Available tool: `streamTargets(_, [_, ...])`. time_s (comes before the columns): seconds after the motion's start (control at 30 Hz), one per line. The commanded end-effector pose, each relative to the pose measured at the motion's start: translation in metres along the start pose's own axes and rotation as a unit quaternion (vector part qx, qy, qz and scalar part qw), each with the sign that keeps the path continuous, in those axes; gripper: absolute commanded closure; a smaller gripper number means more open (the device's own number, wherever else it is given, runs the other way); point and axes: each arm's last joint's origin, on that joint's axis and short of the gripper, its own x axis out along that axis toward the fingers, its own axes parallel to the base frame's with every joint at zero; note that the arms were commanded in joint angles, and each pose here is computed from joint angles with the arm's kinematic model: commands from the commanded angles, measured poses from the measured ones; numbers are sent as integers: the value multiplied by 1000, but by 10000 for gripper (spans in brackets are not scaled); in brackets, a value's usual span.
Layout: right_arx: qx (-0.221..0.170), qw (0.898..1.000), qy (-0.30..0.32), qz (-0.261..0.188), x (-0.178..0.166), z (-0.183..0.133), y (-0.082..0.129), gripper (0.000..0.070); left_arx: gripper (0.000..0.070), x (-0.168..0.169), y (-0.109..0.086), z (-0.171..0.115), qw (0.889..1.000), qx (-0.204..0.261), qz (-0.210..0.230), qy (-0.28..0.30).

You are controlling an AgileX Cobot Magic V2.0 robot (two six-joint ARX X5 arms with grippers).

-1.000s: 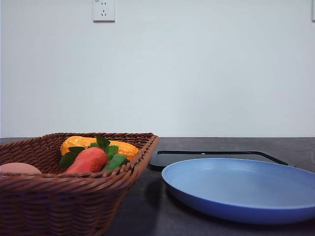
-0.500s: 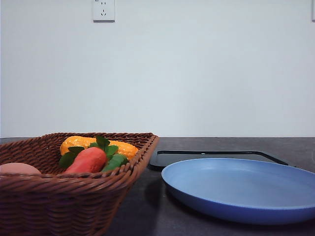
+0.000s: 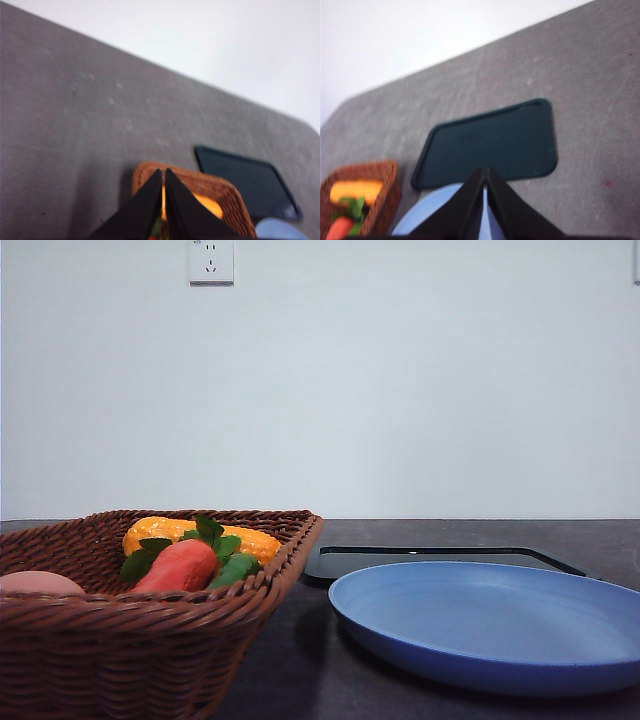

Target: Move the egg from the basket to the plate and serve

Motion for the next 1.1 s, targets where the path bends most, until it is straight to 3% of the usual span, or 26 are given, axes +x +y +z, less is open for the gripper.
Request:
streamTargets(0.0, [-37, 999, 22, 1, 1, 9, 4, 700, 700, 4, -4, 7, 999, 35, -16, 23])
streamTargets(0.17, [-55, 993, 108, -7, 11, 22, 7, 700, 700, 21, -10, 12, 989, 51, -46, 133])
streamTargets(0.3, [-41, 983, 177, -25, 26, 18, 0, 699, 700, 34, -17, 5, 970, 62, -73, 223])
streamTargets(0.33, [-34, 980, 195, -26, 29, 16, -2, 682, 700, 37, -18, 2, 965, 66, -79, 241])
streamTargets(0.43, [-10, 969, 246, -25, 41, 9, -7, 534, 671, 45, -25, -7, 952, 77, -101, 279])
streamTargets(0.5, [-1, 963, 269, -31, 48, 6, -11, 480, 573, 48, -31, -11, 947, 84, -115, 289])
streamTargets(0.6, [1, 954, 297, -36, 58, 2, -17, 480, 410, 50, -37, -13, 943, 87, -131, 293])
streamTargets(0.63, [5, 950, 309, -37, 62, -1, -18, 480, 387, 50, -39, -14, 942, 90, -135, 293])
streamTargets(0.87, [29, 933, 358, -31, 91, -17, -27, 480, 375, 50, -44, -16, 938, 96, -150, 297])
streamTargets(1.07, [35, 925, 376, -25, 118, -29, -32, 481, 375, 50, -45, -16, 938, 97, -151, 296])
